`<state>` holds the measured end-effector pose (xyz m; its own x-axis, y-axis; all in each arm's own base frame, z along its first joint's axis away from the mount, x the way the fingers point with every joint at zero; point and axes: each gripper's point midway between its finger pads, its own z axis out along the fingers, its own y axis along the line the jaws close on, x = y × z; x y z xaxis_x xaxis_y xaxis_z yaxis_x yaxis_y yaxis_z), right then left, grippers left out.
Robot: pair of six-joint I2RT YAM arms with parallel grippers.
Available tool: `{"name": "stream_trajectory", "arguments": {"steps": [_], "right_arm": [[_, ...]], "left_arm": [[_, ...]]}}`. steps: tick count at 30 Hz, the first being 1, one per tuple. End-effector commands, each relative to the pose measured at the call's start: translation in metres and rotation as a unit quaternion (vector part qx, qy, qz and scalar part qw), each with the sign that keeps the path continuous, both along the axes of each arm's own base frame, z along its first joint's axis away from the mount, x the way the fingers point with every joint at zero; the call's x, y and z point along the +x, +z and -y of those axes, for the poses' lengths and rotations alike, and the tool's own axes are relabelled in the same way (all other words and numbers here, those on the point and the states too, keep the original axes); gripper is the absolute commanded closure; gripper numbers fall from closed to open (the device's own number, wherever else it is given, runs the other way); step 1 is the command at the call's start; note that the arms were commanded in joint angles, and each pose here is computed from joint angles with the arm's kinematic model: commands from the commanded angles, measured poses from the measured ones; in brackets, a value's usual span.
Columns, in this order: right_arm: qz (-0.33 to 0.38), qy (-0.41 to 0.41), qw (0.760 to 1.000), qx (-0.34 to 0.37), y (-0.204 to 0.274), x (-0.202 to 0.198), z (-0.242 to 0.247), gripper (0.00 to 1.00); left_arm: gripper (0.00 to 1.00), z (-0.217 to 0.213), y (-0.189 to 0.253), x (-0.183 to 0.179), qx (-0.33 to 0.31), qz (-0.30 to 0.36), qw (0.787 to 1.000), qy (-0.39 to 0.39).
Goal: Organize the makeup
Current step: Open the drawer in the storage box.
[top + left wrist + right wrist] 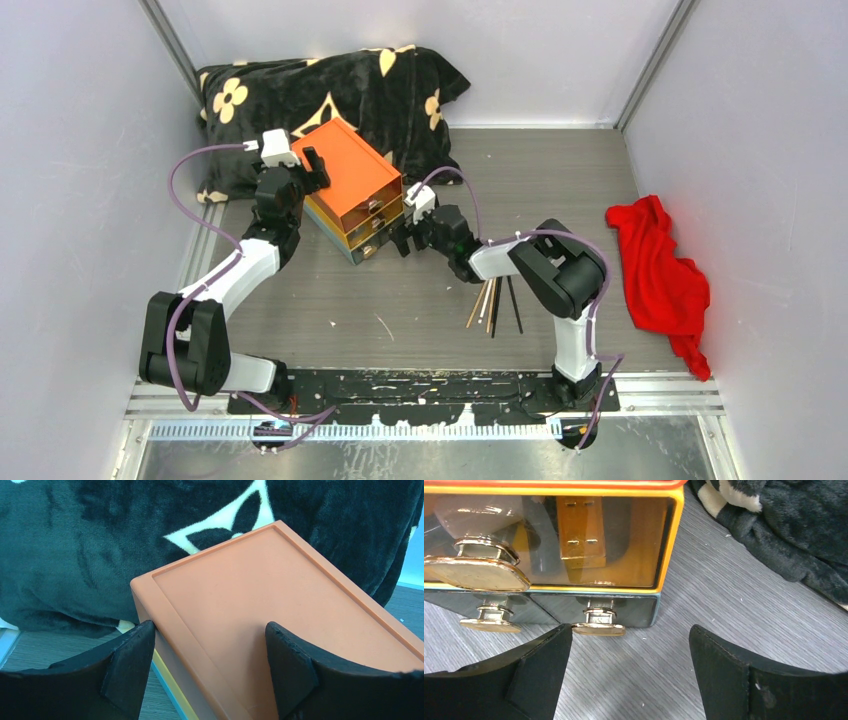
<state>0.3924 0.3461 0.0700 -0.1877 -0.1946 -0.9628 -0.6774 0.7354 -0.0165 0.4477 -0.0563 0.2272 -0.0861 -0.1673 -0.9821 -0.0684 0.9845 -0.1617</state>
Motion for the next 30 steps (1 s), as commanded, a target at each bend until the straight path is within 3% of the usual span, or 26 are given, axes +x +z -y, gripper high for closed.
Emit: {"name": "stream_trajectory", "arguments": {"steps": [1, 8, 18, 30], "right_arm": [[0.039, 0.046, 0.996, 0.062, 0.041, 0.013, -0.02, 0.12], [0.027, 0.107, 0.991, 0.072, 0.039, 0.002, -0.033, 0.18], [-0.019, 0.064, 0.995, 0.076, 0.022, 0.006, -0.027, 0.33], [-0.018, 0.037, 0.998, 0.041, 0.01, -0.007, -0.022, 0.24]], "left_arm": [[0.23, 0.026, -0.123, -0.044, 0.049, -0.211, 0.972, -0.089], [0.23, 0.026, -0.123, -0.045, 0.049, -0.212, 0.972, -0.088], [0.23, 0.025, -0.123, -0.044, 0.049, -0.211, 0.972, -0.087], [0.23, 0.025, -0.123, -0.044, 0.049, -0.211, 0.972, -0.087]]}}
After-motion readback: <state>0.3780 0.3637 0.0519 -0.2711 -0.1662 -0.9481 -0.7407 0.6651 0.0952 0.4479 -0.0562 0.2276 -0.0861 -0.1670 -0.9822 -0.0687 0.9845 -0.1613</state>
